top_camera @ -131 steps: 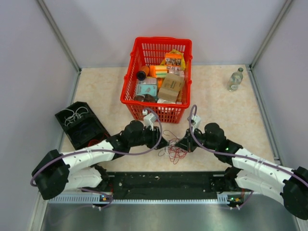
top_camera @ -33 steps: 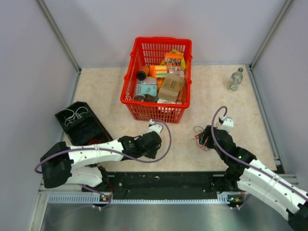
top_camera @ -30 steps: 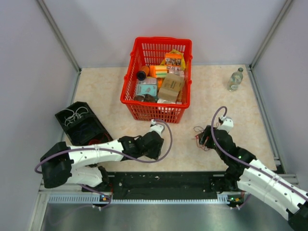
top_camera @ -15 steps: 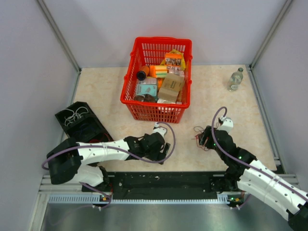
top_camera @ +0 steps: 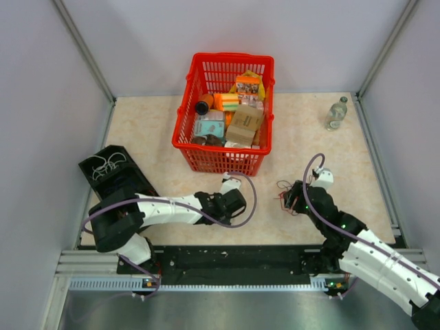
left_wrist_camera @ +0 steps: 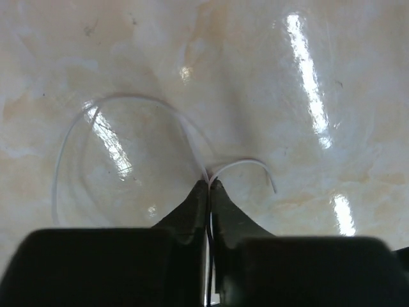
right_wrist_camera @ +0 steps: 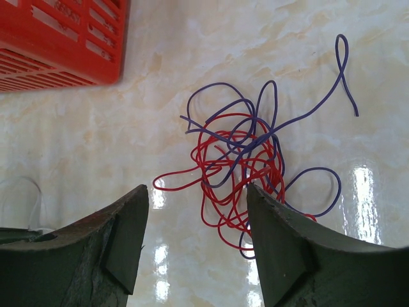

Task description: Untangle the cables

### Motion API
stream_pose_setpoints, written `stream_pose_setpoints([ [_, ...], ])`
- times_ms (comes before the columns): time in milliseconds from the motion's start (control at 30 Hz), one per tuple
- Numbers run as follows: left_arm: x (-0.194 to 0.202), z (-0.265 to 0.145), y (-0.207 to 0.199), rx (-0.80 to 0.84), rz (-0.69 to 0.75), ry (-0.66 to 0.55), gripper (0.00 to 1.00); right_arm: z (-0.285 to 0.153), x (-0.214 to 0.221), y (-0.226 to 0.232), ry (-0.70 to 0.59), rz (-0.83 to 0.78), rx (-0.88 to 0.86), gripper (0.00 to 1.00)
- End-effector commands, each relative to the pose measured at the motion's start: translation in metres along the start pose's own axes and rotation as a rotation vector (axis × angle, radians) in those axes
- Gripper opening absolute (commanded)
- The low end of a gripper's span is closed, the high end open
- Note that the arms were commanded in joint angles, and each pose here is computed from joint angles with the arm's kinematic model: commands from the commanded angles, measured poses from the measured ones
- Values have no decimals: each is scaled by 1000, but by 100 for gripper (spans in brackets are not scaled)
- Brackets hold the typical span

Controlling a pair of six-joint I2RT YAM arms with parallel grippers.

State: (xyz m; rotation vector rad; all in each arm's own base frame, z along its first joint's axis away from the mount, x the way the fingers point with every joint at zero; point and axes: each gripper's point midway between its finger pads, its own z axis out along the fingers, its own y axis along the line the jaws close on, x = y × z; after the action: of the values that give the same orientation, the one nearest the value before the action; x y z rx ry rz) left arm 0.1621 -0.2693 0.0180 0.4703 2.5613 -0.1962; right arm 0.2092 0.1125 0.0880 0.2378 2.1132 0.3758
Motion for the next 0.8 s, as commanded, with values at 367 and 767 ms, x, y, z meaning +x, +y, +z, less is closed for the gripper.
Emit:
stream_pose_setpoints([
  [367, -98, -130, 145, -132, -399, -389, 0, -1, -11, 6, -31, -14, -21, 62],
  [767, -143, -200, 399, -577, -956, -590, 0, 3, -10, 11, -29, -38, -48, 62],
])
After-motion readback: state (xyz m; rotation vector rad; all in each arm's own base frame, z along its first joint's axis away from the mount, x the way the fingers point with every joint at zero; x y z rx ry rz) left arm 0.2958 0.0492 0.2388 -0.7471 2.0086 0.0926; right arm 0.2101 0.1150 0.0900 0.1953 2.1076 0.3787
